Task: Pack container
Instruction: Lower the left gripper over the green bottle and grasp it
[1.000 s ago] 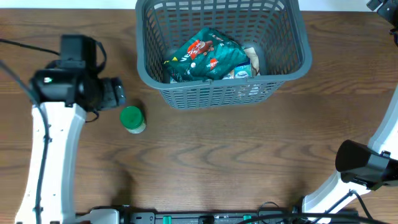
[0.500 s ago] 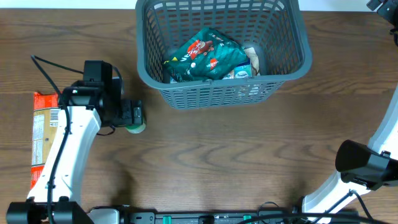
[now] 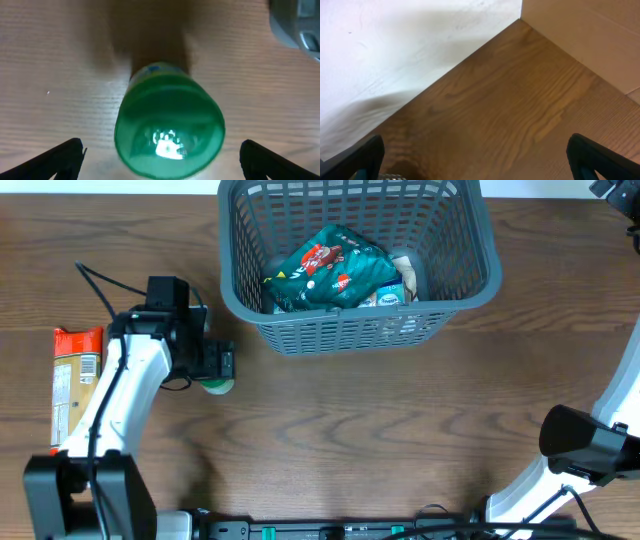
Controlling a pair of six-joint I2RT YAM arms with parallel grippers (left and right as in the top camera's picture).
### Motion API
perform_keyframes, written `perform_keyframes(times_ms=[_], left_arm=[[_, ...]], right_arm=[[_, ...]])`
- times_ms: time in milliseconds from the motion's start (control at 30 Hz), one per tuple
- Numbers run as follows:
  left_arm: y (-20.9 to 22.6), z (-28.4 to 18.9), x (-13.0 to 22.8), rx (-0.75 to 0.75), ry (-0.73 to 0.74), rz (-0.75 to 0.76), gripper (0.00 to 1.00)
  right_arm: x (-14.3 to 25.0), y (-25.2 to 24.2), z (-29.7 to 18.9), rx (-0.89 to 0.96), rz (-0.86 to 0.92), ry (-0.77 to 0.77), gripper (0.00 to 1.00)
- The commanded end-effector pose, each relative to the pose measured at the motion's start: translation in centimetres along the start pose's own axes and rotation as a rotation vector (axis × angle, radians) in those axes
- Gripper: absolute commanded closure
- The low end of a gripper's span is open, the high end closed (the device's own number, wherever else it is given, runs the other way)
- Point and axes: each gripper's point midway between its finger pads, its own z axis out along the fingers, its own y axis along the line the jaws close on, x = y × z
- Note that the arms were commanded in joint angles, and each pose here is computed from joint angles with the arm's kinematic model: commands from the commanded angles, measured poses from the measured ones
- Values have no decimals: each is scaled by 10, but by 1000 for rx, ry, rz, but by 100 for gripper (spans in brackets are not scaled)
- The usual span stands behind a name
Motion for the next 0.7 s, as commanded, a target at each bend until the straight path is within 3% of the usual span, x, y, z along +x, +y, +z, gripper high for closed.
perform_keyframes(times_ms=[0,667], left_arm=[[0,9,-1,10,14,18,2],[3,44,0,7,86,9,1]], right_arm=[[-2,-1,-5,1,14,-10,1],[-2,-1,-5,1,14,-10,1]])
